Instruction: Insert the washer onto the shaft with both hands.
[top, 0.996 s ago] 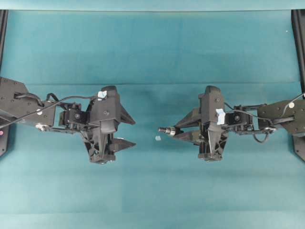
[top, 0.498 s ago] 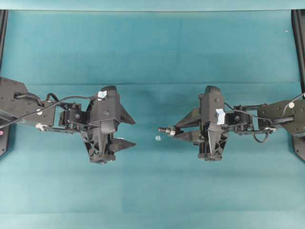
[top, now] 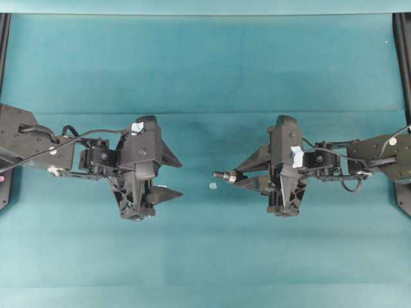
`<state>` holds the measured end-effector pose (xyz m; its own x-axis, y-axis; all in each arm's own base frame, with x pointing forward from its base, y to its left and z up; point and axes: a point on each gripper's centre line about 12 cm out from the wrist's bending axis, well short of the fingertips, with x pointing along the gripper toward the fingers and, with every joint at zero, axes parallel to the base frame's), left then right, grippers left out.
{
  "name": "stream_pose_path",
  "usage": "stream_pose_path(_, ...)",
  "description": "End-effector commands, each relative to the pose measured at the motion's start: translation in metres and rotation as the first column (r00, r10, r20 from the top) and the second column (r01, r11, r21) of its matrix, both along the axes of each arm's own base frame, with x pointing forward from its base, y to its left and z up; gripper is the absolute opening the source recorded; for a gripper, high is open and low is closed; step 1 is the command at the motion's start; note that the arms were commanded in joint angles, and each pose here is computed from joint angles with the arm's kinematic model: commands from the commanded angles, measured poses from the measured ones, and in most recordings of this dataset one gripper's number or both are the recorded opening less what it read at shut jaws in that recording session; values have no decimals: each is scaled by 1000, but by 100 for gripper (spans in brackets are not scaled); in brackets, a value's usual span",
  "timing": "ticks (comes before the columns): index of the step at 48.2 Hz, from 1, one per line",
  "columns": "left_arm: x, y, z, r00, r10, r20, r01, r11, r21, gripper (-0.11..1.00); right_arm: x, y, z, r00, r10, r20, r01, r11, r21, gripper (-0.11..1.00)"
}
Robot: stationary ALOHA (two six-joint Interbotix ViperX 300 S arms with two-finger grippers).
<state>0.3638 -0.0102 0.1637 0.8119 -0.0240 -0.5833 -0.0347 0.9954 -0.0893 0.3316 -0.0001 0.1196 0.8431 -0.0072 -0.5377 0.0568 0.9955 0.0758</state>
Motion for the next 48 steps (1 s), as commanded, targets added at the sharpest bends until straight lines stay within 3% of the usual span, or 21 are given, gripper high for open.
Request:
stream_pose_path(1,6,-1,14,998,-6,64,5,1000,3,81,6,1,8,999,2,34,-2,1000,-1,0)
stream_pose_path(48,4,-1,13,997,-11,77,11,1000,10,81,6,1,8,999,2,34,-2,1000,-1,0)
